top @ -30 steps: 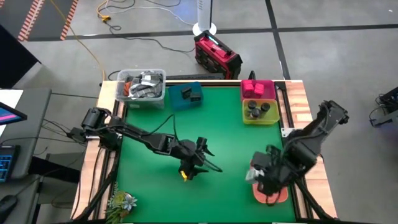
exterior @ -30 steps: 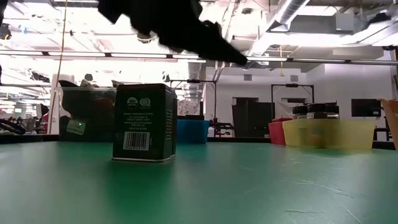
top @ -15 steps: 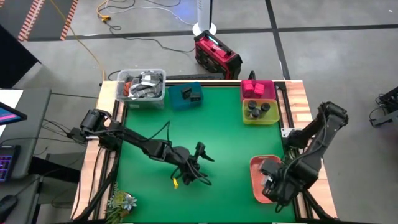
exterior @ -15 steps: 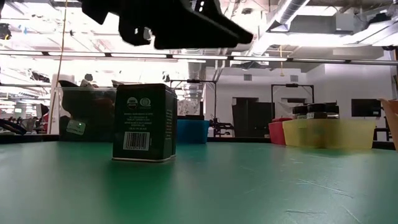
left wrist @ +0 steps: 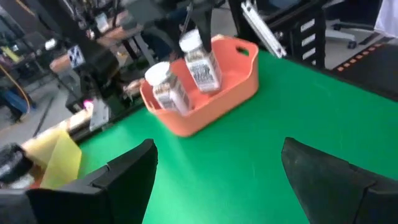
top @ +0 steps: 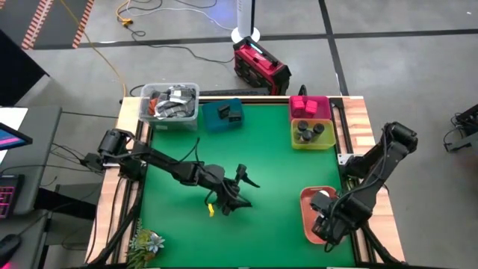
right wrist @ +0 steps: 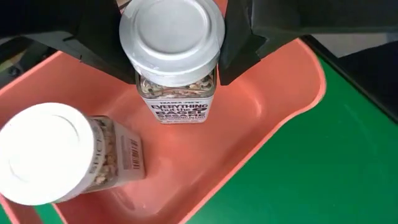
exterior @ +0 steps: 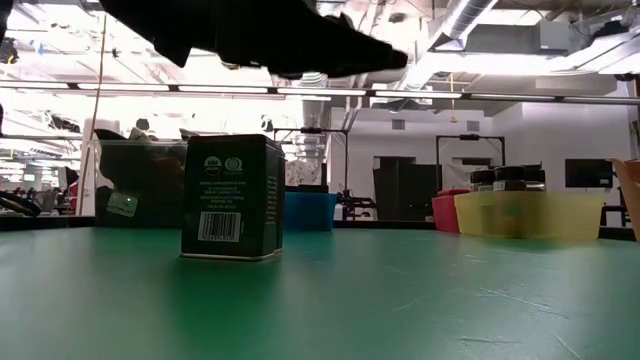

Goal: Sort spices by type
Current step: Put the white seasoning from the middle into the orange bin

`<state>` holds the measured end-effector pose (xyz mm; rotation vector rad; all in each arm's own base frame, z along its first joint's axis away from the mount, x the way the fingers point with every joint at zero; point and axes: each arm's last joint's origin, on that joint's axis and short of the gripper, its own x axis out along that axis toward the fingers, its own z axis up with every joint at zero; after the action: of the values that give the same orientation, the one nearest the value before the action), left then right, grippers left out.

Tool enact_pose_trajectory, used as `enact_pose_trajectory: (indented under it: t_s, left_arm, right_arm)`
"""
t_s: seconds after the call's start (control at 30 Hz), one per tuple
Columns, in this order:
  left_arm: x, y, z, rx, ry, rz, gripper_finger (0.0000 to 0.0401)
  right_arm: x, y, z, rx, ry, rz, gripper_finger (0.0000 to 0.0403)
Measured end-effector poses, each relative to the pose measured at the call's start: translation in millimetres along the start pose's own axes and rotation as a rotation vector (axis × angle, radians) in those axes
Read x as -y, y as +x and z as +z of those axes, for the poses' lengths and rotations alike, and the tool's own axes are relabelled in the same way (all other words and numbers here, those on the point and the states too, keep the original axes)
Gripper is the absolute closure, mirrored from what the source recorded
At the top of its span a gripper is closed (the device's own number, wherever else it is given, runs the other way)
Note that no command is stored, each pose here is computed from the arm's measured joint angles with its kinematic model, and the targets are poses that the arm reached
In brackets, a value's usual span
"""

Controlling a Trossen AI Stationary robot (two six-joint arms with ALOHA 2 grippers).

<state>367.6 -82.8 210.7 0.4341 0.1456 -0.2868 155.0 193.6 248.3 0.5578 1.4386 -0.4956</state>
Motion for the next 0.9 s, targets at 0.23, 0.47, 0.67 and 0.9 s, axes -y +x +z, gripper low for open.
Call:
enact_pose_trajectory:
  t_s: [0.23,0.47,0.67,0.9]
  left_arm:
    - [1,-1,-6,-0.03,-0.025,0.0,0.0072]
    - [2,-1,-7,-0.043,-0.048,0.001,0.0072]
    - [1,-4,-6,-0.069,-0.055,-0.008,0.0072]
    - [-10,-26,18,-0.059,-0.047,0.004,0.0072]
  right_arm:
    - [1,1,8,0.003,0.043,-0.007,0.0154]
    - [-1,1,12,0.004,0.056,0.012,0.0152]
    - [-1,1,12,0.004,0.042,0.016,0.0152]
    - [-3,1,20,-0.016,0.051,0.041,0.0152]
